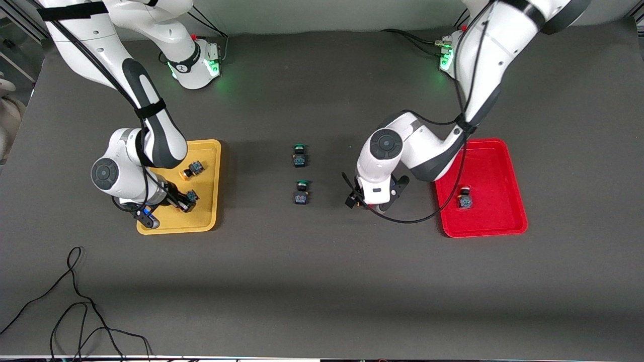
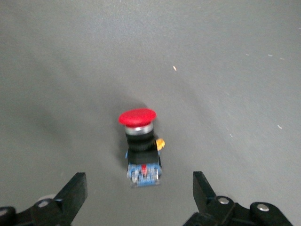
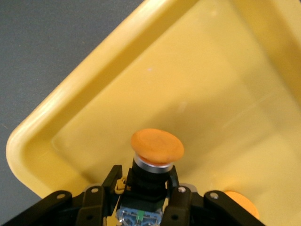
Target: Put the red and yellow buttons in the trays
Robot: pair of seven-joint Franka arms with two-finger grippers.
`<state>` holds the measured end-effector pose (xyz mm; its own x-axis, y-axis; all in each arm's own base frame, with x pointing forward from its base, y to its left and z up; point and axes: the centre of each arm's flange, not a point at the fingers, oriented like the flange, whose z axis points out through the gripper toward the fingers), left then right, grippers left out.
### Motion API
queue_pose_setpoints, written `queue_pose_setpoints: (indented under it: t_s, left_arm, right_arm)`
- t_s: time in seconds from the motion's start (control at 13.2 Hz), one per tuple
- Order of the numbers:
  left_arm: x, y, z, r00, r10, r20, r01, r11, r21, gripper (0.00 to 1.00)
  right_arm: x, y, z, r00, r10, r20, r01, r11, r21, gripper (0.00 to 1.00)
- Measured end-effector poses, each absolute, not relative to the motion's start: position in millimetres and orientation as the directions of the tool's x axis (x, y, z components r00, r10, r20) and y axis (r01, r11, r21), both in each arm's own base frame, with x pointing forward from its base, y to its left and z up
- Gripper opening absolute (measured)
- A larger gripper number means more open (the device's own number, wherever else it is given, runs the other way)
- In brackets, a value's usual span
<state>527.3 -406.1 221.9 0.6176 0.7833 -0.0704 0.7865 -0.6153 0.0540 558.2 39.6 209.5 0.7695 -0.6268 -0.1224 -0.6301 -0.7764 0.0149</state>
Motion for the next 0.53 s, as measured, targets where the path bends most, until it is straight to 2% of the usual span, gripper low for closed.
queue_pose_setpoints:
  t_s: [0.3, 0.38, 0.53]
  left_arm:
    - [526.7, -406.7, 186.7, 0.594, 0.804, -0.041, 0.804, -0.592, 0.052, 0.98]
    - [527.6, -407.1, 187.1, 0.592, 0.805, -0.040, 0.805, -0.590, 0.053, 0.96]
    - [529.1, -407.8, 188.8, 0.592, 0.805, -0.039, 0.806, -0.589, 0.058, 0.70]
  right_arm:
    - [561.0, 39.8, 207.1, 0.771, -0.626, -0.121, -0.629, -0.777, 0.017, 0.43]
    - [561.3, 39.8, 206.5, 0.771, -0.626, -0.121, -0.629, -0.777, 0.017, 0.50]
    - [564.6, 40.3, 210.0, 0.772, -0.625, -0.114, -0.628, -0.778, 0.010, 0.69]
